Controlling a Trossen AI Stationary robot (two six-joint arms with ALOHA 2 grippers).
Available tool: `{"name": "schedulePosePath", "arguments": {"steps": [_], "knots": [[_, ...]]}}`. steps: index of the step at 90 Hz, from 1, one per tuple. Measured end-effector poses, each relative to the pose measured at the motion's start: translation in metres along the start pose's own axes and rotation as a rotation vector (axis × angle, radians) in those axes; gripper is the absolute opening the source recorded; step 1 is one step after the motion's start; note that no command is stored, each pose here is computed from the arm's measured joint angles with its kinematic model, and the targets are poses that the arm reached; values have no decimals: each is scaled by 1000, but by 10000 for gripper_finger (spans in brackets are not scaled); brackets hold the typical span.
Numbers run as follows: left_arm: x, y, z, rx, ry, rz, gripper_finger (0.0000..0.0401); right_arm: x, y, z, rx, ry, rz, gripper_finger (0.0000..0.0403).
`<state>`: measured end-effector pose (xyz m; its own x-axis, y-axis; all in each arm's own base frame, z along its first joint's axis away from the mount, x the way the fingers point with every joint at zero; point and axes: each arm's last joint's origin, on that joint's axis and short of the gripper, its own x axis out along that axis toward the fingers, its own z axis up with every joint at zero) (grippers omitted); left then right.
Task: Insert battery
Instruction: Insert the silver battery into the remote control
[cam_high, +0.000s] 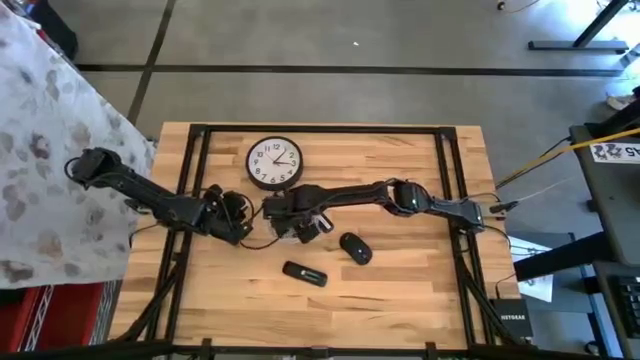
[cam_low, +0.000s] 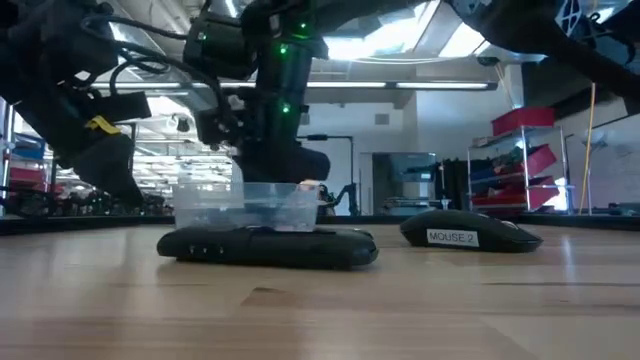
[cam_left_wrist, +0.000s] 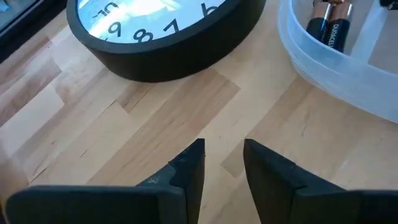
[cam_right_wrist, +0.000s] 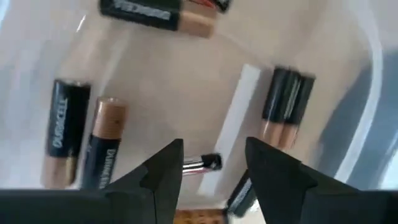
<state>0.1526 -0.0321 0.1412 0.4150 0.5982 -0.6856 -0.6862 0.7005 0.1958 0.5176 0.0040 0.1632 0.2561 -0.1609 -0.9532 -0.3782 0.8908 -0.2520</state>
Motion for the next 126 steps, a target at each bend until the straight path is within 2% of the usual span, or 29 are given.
{"name": "schedulePosePath", "arguments": {"steps": [26, 53, 67, 84, 95, 111, 126], "knots": [[0, -2, 1, -9, -10, -13, 96, -6, -12, -13, 433, 30, 159, 159], [3, 0, -3, -6, -8, -11, 96, 13, -18, -24, 660, 90, 168, 159], [7, 1, -10, -18, 13, -29, 96, 21, -16, -30, 702, 119, 184, 159], [8, 1, -12, -30, 18, -41, 96, 25, -14, -28, 683, 91, 215, 150], [8, 0, -11, -29, 12, -49, 96, 26, -13, -26, 670, 78, 200, 111], [8, 0, -11, -30, 12, -50, 96, 39, -10, -25, 669, 30, 190, 22], [8, 0, -11, -35, 11, -50, 96, 47, -6, -24, 656, -9, 183, 13]]}}
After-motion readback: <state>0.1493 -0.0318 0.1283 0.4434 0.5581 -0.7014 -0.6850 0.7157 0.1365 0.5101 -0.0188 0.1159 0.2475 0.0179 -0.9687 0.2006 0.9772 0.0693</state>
